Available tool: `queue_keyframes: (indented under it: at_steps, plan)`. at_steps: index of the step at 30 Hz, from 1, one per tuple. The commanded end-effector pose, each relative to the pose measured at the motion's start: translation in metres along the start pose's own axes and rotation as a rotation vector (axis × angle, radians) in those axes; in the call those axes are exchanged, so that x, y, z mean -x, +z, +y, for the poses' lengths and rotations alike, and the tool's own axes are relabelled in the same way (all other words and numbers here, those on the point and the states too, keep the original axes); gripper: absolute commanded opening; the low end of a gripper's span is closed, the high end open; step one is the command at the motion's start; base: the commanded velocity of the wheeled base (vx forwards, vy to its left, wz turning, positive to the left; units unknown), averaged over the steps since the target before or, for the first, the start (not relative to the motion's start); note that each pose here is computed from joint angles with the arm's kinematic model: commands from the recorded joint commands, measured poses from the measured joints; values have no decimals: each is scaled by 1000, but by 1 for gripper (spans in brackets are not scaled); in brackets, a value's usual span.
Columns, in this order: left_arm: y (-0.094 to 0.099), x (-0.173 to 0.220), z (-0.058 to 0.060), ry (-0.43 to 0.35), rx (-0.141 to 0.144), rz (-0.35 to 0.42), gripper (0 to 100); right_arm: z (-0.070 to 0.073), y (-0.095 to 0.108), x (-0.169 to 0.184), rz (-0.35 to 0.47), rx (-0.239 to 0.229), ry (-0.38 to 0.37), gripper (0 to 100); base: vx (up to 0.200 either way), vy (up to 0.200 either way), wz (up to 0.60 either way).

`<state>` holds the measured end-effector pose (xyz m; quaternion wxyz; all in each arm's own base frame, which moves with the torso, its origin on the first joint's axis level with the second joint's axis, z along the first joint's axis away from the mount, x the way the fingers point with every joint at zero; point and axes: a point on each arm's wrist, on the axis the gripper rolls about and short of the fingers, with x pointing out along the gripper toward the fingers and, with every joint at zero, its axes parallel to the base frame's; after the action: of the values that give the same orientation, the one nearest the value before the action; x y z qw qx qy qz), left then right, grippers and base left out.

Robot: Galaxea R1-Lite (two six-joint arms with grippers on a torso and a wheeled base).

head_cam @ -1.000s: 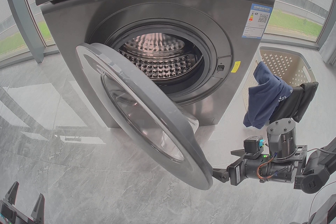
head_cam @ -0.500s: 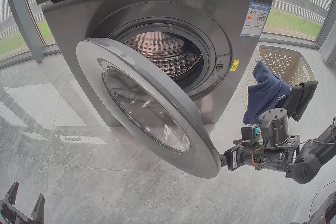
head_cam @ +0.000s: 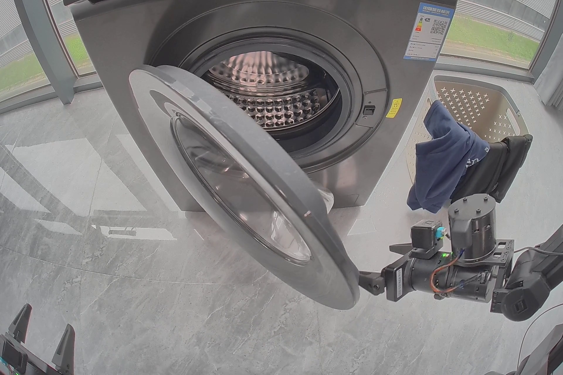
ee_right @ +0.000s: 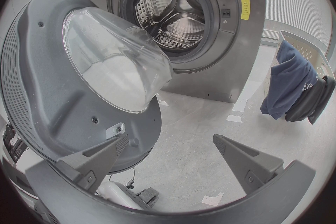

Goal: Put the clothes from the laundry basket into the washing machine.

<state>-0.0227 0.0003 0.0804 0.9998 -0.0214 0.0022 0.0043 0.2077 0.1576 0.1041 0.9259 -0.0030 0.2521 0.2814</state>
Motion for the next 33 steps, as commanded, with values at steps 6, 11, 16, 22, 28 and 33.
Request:
queue_keyframes:
  at_steps: [6,11,16,22,28,33]
  plan:
    - [-4,-1,0,-1,0,8,100,-27,7,-3,-6,-39,-101,100,0,0,0]
    - [-4,-1,0,1,0,8,100,-36,13,-13,-15,-52,-137,100,0,0,0]
    - [-4,-1,0,0,-1,9,100,-40,21,-21,-40,-63,-146,100,0,0,0]
    - [-4,-1,0,-1,0,8,100,-15,29,-27,-68,-33,-68,100,0,0,0]
    - [-4,-1,0,0,0,9,100,6,20,-25,-40,-3,-4,100,0,0,0]
    - [-4,-1,0,0,-1,9,100,24,8,-6,-18,33,66,100,0,0,0]
